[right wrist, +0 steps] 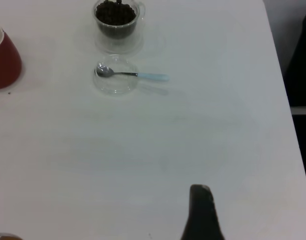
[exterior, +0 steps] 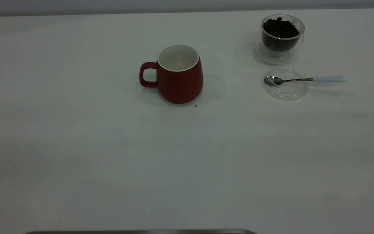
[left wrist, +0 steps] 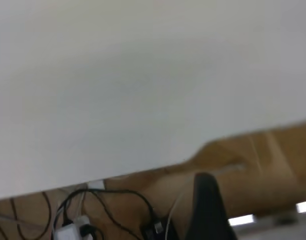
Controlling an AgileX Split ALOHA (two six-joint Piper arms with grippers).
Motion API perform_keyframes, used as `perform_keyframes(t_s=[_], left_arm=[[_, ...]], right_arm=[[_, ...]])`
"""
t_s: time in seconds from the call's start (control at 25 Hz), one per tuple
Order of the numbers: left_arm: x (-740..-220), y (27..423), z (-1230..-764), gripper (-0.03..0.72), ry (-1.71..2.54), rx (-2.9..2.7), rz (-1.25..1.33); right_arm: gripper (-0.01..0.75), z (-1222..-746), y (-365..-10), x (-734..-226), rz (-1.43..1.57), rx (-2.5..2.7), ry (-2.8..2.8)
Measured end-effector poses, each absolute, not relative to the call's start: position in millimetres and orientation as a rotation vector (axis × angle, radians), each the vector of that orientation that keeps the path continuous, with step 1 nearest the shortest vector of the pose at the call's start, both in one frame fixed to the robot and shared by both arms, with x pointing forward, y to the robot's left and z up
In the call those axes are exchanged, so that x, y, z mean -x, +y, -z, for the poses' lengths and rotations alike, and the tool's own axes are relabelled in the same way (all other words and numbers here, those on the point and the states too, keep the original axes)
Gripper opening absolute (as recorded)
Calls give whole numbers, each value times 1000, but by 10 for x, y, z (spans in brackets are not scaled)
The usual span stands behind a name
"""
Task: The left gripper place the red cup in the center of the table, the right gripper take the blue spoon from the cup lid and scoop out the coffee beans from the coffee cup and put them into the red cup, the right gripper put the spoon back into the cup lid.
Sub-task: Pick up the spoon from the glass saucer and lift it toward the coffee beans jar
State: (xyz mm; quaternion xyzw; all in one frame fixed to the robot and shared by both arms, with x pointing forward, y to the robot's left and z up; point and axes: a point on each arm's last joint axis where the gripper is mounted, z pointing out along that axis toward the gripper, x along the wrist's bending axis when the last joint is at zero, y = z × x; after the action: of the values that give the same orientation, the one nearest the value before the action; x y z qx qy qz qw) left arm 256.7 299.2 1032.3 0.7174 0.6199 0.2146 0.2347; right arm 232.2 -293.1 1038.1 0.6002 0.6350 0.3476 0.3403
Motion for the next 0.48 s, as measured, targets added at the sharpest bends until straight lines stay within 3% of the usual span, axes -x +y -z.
perform_keyframes(t_s=[0.48], left_arm=[[-2237, 3020, -10321, 586, 1632, -1757, -792]], right_arm=[[587, -10381, -2927, -2322, -904, -1554, 1660]])
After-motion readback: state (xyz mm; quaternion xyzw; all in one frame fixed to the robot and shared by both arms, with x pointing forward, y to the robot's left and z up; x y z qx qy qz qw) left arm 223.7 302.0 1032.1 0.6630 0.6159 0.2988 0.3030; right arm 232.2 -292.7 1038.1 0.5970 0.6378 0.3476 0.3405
